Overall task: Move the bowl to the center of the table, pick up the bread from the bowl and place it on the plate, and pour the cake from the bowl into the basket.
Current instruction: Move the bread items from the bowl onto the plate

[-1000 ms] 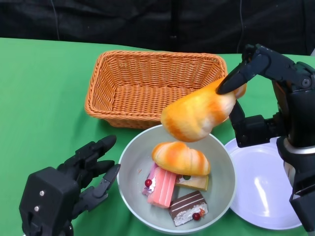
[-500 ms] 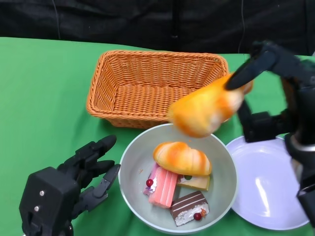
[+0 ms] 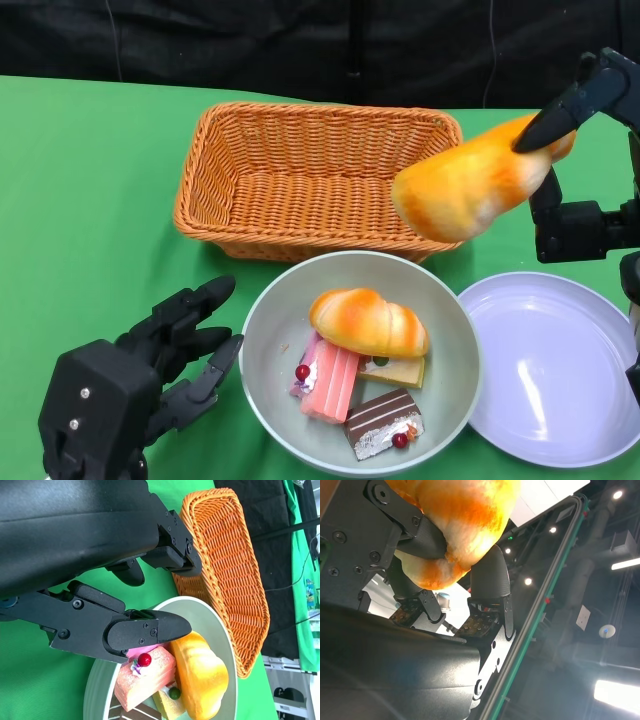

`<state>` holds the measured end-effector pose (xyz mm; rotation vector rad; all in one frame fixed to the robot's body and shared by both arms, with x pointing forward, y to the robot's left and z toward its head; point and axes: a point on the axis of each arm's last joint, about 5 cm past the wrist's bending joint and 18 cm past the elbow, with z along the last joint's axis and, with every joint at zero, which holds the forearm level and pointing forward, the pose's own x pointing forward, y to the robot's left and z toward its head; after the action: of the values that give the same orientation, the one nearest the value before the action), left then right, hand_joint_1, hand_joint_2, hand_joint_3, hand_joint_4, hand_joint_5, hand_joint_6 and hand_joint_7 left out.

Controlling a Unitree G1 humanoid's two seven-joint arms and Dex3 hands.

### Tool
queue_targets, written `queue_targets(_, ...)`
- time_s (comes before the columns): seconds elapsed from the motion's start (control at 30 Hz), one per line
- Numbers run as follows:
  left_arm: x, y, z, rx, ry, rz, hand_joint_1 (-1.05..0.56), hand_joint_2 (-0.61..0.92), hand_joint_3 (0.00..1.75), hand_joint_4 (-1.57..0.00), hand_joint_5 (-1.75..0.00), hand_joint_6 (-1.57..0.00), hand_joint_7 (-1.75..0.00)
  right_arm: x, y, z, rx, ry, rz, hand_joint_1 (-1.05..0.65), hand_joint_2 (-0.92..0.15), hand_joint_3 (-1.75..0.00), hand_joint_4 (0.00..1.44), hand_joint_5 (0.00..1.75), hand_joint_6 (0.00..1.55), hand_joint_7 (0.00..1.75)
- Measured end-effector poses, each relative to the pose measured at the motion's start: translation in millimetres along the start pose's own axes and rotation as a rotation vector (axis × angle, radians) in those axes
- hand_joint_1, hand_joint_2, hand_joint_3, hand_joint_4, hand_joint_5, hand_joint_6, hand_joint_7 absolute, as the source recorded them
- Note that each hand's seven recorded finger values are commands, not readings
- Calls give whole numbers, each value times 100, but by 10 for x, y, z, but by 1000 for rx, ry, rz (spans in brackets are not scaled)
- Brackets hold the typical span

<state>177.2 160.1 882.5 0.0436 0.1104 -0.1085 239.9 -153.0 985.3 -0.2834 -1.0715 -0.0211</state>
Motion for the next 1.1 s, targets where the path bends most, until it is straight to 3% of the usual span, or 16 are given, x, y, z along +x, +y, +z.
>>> queue_targets(0.23, 0, -1, -3, -2, 10, -4, -51, 92, 50, -17, -77, -48, -3, -12, -10, -9, -4, 17, 0, -2, -20, -175, 112, 175, 87, 169)
queue_targets(0.53, 0, -4, -3, -2, 15, -6, -51, 92, 51, -18, -76, -48, -2, -93, -131, -77, -64, 94, 12, 2, -19, -175, 113, 175, 91, 165)
queue_targets(0.73, 0, -3, -2, -2, 14, -6, -51, 92, 50, -18, -75, -48, -2, -189, -218, -160, -155, 153, 79, 7, -15, -175, 113, 175, 91, 162)
queue_targets(0.97, 0, -3, -2, -2, 14, -6, -52, 92, 50, -20, -76, -48, -2, -315, -346, -281, -230, 282, 171, 13, -7, -175, 106, 167, 92, 149)
queue_targets(1.1, -2, -3, 6, -1, 13, -6, -51, 92, 50, -19, -74, -48, -2, -383, -379, -336, -300, 339, 244, 11, -2, -175, 104, 172, 94, 147)
